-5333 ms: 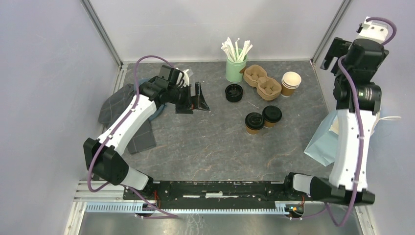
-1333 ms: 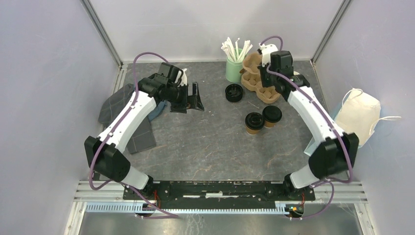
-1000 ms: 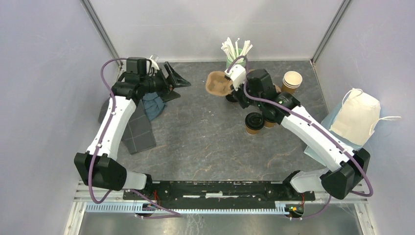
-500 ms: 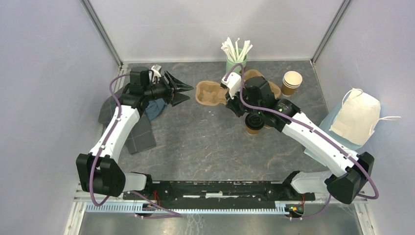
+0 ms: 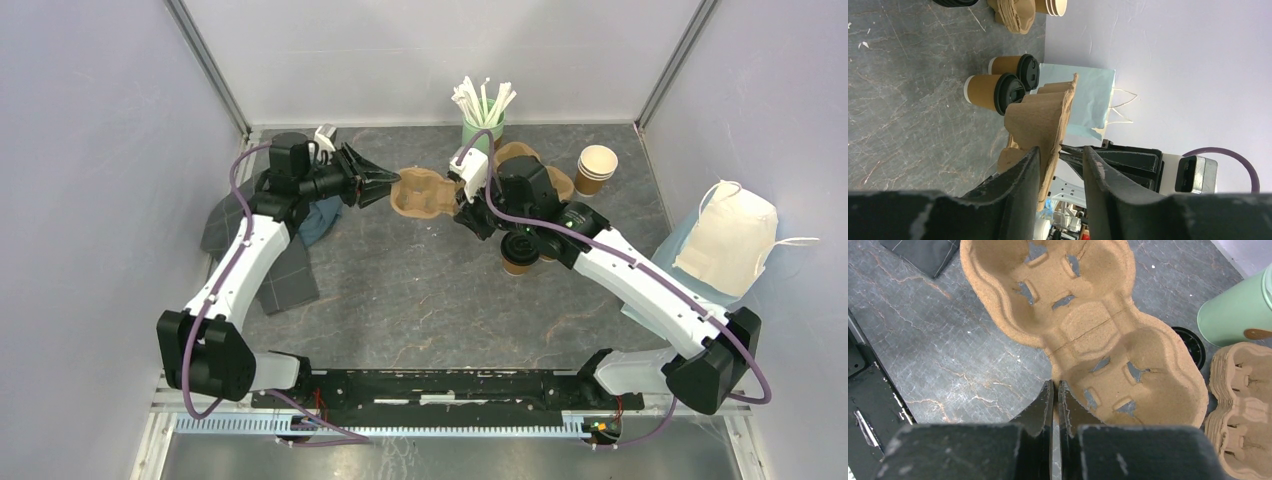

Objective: Pack the takeout coffee

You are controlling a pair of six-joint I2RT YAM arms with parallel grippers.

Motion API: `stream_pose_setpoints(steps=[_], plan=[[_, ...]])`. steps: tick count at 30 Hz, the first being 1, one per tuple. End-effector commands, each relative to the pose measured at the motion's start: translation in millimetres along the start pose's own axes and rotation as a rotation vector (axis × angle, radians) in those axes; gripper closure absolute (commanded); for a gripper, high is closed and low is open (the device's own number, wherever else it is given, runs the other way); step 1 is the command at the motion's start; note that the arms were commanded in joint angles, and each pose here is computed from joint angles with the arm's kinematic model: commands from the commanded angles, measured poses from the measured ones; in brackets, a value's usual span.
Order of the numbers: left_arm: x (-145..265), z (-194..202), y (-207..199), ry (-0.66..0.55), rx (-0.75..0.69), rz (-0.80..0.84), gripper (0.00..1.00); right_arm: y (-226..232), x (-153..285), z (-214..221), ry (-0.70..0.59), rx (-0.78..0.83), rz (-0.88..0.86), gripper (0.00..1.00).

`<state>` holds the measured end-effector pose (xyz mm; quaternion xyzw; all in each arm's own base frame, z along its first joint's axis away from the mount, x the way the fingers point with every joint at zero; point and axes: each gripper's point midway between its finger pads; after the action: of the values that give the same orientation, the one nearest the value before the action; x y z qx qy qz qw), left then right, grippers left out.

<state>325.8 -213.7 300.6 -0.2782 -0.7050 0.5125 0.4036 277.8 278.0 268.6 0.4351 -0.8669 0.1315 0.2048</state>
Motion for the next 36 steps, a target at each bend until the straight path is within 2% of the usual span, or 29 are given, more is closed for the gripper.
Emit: stream_pose_setpoints(steps=[1, 6, 11, 13, 14, 15, 18, 21, 24, 25, 27, 31, 33, 36], plan=[[-1.2, 0.9, -15.3, 0.021, -0.011, 0.049, 0.61, 3.7, -4.0, -7.1, -0.043, -0.007, -0.02, 1.0], [-2.9, 3.1, -11.0, 0.034, -0.006, 0.031, 0.72, 3.1, -4.7, -7.8, -0.048, -0.017, -0.016, 1.0], [-2.4, 5.6, -8.1, 0.048, -0.018, 0.006, 0.87, -2.3, -5.0, -9.1, -0.044, -0.054, 0.022, 1.0], [-1.2, 6.3, -7.3, 0.051, -0.027, -0.006, 0.97, -5.0, -3.5, -10.8, -0.045, -0.078, 0.041, 1.0], [0.0, 7.0, -7.1, 0.05, -0.035, -0.014, 0.98, -7.0, -2.3, -11.5, -0.043, -0.09, 0.055, 0.97], [0.9, 6.2, -6.5, 0.044, -0.046, -0.022, 0.98, -10.5, -0.4, -12.5, -0.039, -0.098, 0.075, 0.89], [7.5, 3.2, -7.7, 0.008, -0.105, -0.055, 0.98, -26.2, 12.4, -8.2, 0.005, -0.15, 0.188, 0.58], [22.9, -9.6, -5.7, -0.099, -0.186, -0.163, 0.98, -56.7, 44.4, 1.8, 0.076, -0.177, 0.403, 0.37], [48.0, -27.5, -5.9, -0.245, -0.28, -0.283, 0.98, -91.9, 96.4, 9.5, 0.151, -0.189, 0.677, 0.26], [55.5, -29.7, -5.3, -0.27, -0.3, -0.315, 0.98, -106.8, 119.9, 12.9, 0.182, -0.189, 0.806, 0.19], [66.6, -33.4, -6.0, -0.312, -0.334, -0.353, 0.98, -132.0, 164.9, 13.1, 0.24, -0.173, 1.035, 0.13], [71.3, -26.0, 1.2, -0.3, -0.352, -0.385, 0.98, -177.5, 254.7, 13.5, 0.424, -0.101, 1.456, 0.06], [65.7, -17.9, 3.8, -0.263, -0.359, -0.385, 0.98, -192.9, 284.5, 21.1, 0.49, -0.099, 1.595, 0.02], [54.7, -7.0, -5.4, -0.214, -0.399, -0.359, 0.98, -207.8, 316.9, 36.4, 0.499, -0.161, 1.732, 0.02]])
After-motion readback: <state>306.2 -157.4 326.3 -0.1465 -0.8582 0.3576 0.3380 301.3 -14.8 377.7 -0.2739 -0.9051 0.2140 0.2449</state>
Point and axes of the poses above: each gripper's point midway between its finger pads, its own x axis back along the fingers, its own y axis along the line the jaws close on, z = x × y, and after that the axes turned 1 degree about -x, right-handed
